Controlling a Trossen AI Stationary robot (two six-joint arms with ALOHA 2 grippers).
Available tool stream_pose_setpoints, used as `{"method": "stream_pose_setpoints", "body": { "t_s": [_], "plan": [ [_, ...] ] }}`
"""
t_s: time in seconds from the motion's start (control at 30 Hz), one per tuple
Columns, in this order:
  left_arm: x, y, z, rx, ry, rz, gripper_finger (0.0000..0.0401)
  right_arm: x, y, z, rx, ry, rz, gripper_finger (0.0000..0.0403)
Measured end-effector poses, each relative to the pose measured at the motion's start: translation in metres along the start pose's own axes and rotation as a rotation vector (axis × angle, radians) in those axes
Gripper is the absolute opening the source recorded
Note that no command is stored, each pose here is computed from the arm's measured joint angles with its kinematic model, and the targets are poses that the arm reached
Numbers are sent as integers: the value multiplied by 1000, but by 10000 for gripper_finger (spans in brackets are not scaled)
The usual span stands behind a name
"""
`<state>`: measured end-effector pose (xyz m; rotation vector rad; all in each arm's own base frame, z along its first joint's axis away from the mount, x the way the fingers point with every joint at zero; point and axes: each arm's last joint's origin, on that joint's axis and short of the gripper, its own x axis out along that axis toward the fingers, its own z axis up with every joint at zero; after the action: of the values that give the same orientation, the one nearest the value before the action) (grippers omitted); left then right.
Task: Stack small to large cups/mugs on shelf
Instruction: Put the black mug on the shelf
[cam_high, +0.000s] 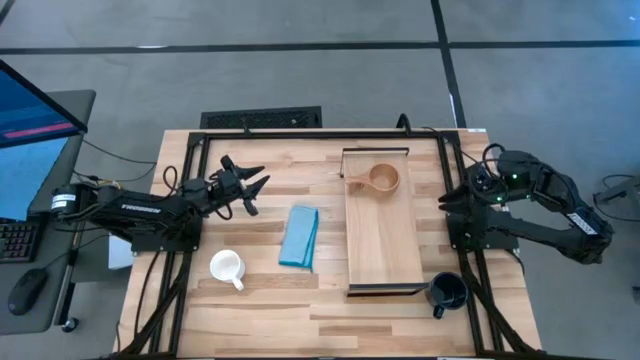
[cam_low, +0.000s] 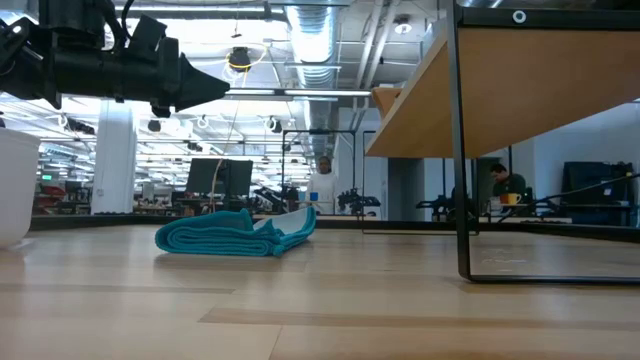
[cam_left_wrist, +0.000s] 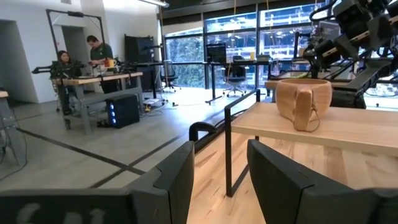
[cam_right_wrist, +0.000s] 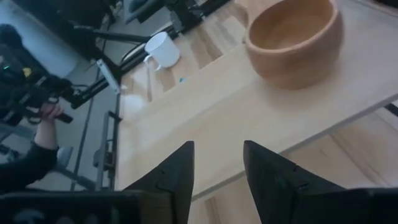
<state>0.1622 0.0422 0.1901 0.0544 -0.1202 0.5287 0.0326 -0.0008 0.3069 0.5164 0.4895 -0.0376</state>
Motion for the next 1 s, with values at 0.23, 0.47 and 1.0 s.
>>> {"method": "stream_pose_setpoints", "body": {
  "t_s": [0.23, 0.47, 1.0],
  "plan": [
    [0, 0, 0, 1, 4, -1, 142, -12, 12, 11, -88, -14, 65, 152],
    [0, 0, 0, -37, 4, -6, 142, -32, 26, 25, -160, 0, 53, 144],
    [0, 0, 0, -23, 4, 1, 142, -32, 32, 41, -161, 154, 84, 120]
  ]
}}
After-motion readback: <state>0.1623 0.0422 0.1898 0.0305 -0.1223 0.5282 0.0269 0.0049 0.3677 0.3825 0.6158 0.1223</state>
